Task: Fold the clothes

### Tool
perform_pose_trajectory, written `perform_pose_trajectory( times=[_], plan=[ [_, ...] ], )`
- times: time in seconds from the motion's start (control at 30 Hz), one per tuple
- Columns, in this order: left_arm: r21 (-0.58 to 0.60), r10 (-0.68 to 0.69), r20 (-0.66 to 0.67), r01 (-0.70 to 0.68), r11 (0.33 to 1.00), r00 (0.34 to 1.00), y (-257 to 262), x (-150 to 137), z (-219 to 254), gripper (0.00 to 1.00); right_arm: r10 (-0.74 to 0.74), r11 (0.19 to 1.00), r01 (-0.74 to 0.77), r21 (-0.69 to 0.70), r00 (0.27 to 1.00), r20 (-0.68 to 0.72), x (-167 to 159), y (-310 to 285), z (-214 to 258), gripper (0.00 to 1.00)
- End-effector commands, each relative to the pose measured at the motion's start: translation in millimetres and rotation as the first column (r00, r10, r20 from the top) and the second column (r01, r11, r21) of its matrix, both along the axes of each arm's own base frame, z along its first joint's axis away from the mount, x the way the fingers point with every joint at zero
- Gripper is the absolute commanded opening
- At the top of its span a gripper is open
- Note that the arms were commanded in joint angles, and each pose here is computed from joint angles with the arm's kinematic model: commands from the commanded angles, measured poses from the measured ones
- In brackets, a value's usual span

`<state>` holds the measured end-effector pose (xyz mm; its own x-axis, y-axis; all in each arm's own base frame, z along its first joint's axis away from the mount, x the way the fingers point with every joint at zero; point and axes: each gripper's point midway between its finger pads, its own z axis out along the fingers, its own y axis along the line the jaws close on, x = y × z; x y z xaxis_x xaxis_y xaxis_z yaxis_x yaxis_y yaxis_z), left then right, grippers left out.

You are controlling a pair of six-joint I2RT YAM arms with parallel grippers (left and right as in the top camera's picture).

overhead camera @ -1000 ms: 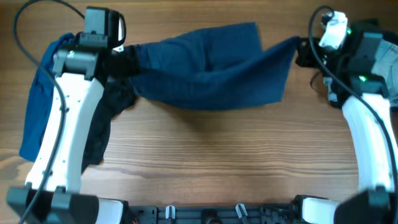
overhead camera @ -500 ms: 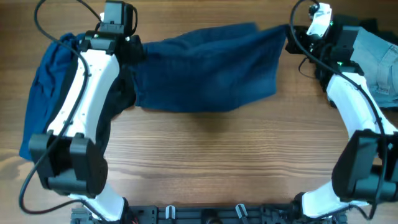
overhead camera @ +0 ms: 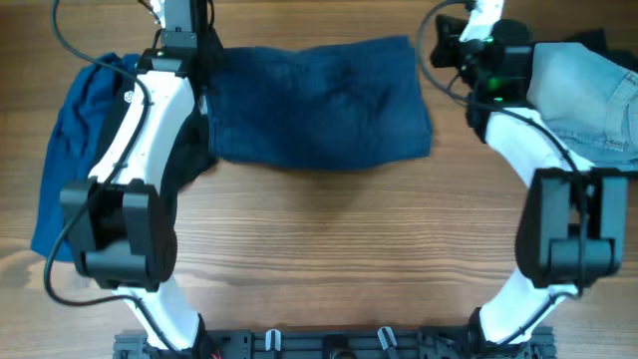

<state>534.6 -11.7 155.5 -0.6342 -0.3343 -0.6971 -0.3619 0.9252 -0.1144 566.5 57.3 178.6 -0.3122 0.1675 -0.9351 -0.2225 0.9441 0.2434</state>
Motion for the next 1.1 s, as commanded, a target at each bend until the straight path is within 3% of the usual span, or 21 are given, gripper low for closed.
perform_pose_trajectory(
  times=[0.0, 0.3, 0.5, 0.57, 0.6, 0.63, 0.7, 0.73, 0.8, 0.9, 1.07],
  plan=[
    [0.032, 0.022, -0.027, -0.021, 0.999, 0.999, 8.3, 10.0, -30.7, 0.04, -0.051, 0.999, 0.051, -0.014, 0.999, -0.001, 10.9, -2.6, -16.6, 0.05],
    [0.041, 0.030, -0.072, -0.028, 0.999, 0.997, 10.4, 24.0, -88.6, 0.06, -0.112, 0.993, 0.110, -0.039, 0.993, -0.038, 15.5, -13.6, -42.4, 0.04],
    [0.080, 0.107, -0.062, -0.102, 0.992, 0.992, 42.3, 27.2, -97.9, 0.68, -0.135, 0.990, 0.133, -0.043, 0.990, -0.050, 15.6, -18.9, -46.8, 0.09],
    [0.081, 0.127, -0.066, -0.121, 0.989, 0.990, 53.6, 25.3, -96.1, 0.81, -0.138, 0.990, 0.137, -0.013, 0.986, -0.094, 13.5, -22.2, -53.4, 0.14],
    [0.082, 0.138, -0.077, -0.131, 0.988, 0.987, 59.8, 22.5, -94.9, 0.84, -0.127, 0.991, 0.130, 0.018, 0.983, -0.129, 11.4, -23.2, -58.1, 0.18],
    [0.083, 0.146, -0.092, -0.138, 0.987, 0.985, 64.8, 18.6, -93.6, 0.89, -0.103, 0.993, 0.112, 0.045, 0.982, -0.159, 9.2, -23.2, -61.5, 0.29],
    [0.083, 0.156, -0.122, -0.146, 0.986, 0.980, 71.5, 10.6, -88.6, 0.93, -0.034, 0.995, 0.052, 0.082, 0.978, -0.204, 3.9, -21.1, -66.5, 0.41],
    [0.086, 0.159, -0.135, -0.149, 0.985, 0.978, 73.9, 5.9, -84.5, 0.97, 0.009, 0.994, 0.017, 0.110, 0.973, -0.233, 0.6, -20.3, -68.1, 0.57],
    [0.101, 0.143, -0.151, -0.129, 0.987, 0.978, 74.4, 0.4, -77.5, 1.00, 0.078, 0.987, -0.034, 0.156, 0.957, -0.280, -4.4, -17.6, -67.3, 0.77],
    [0.122, 0.108, -0.181, -0.086, 0.989, 0.978, 70.7, -10.6, -63.1, 1.00, 0.164, 0.971, -0.090, 0.220, 0.924, -0.345, -12.4, -13.3, -62.6, 1.00],
    [0.119, 0.099, -0.161, -0.081, 0.990, 0.982, 69.4, -19.8, -33.4, 1.00, 0.267, 0.960, -0.211, 0.183, 0.883, -0.387, -22.6, 0.1, -53.3, 0.99]
  ],
)
